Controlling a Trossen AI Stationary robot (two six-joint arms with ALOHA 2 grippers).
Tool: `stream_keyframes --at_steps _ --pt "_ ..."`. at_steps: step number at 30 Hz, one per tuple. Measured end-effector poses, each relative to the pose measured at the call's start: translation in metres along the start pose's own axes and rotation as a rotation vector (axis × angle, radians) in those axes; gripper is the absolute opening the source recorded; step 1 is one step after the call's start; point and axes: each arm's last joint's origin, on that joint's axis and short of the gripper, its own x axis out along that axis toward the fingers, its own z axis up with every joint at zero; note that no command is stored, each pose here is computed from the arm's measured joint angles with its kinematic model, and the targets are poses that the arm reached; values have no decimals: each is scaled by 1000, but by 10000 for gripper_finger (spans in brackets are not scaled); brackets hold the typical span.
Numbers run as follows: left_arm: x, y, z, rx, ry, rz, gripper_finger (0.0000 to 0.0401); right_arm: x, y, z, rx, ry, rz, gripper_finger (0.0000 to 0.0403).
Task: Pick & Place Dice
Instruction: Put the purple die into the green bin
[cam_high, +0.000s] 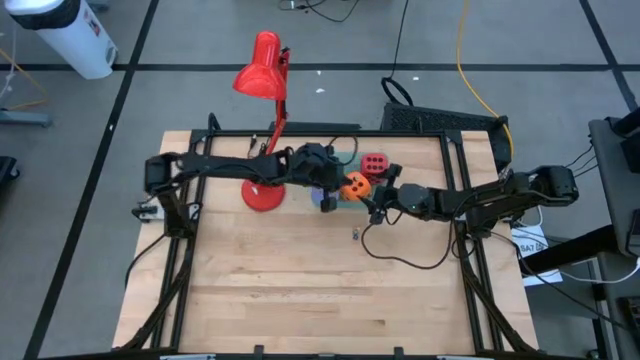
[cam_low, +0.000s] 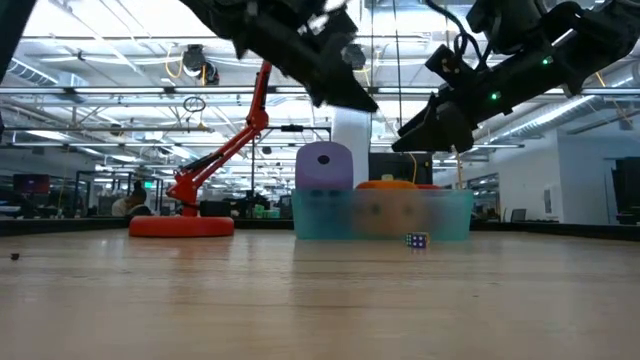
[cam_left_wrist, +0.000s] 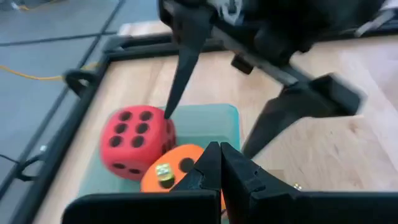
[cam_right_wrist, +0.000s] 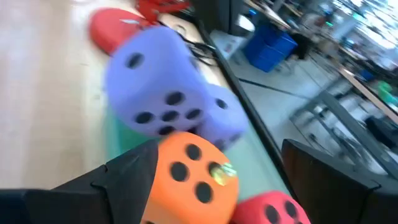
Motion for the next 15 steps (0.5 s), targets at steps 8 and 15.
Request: stream_keyframes --at_steps 8,15 --pt "-72 -19 -13 15 -93 90 0 1 -4 0 61 13 -64 334" --pt "-124 -40 -78 -107 -212 112 0 7 -15 -2 143 2 -88 334"
